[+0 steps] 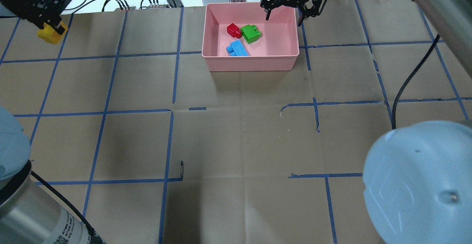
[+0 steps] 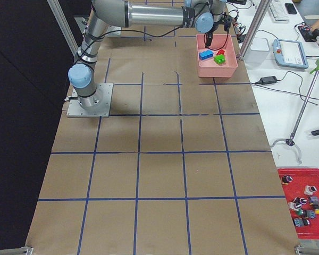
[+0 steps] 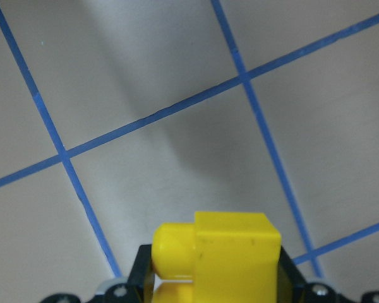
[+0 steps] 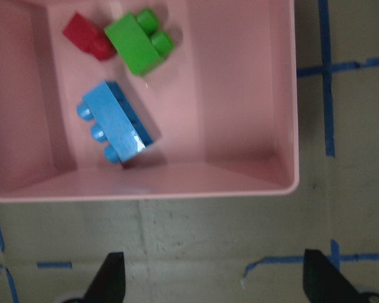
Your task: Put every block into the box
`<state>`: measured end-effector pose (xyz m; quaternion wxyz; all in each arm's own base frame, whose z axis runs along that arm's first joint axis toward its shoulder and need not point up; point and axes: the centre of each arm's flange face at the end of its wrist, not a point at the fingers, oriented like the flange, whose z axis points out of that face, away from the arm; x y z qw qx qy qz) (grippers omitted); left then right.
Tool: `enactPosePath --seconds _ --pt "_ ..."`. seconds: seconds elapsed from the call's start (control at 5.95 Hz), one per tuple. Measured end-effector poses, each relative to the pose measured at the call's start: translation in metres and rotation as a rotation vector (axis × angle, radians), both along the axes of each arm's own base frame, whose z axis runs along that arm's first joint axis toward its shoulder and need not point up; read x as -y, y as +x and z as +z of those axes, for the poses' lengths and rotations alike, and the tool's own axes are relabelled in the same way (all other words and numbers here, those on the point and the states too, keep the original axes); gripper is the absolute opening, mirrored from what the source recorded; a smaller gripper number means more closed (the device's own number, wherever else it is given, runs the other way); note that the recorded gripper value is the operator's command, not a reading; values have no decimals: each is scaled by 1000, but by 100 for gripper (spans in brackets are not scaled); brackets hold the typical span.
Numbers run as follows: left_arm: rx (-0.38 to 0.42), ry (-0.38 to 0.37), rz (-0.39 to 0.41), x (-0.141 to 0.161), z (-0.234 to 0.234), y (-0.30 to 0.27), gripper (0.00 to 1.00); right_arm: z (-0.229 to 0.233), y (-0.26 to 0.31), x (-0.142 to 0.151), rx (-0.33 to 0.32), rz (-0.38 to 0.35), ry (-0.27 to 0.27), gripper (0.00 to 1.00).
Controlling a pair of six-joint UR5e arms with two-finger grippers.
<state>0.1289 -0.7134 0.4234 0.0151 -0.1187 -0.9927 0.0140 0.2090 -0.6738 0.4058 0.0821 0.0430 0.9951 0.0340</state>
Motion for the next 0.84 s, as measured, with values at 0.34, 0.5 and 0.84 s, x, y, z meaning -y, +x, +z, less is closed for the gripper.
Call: enactPosePath --seconds 0.34,0.5,0.84 --pt "-21 18 247 18 5 -142 17 21 -26 -101 -61 88 121 100" --pt "-40 17 366 19 -3 -225 17 30 -35 -158 -72 123 87 100" --pt "-89 -13 516 30 -53 -361 17 53 -41 -236 -79 139 -5 100"
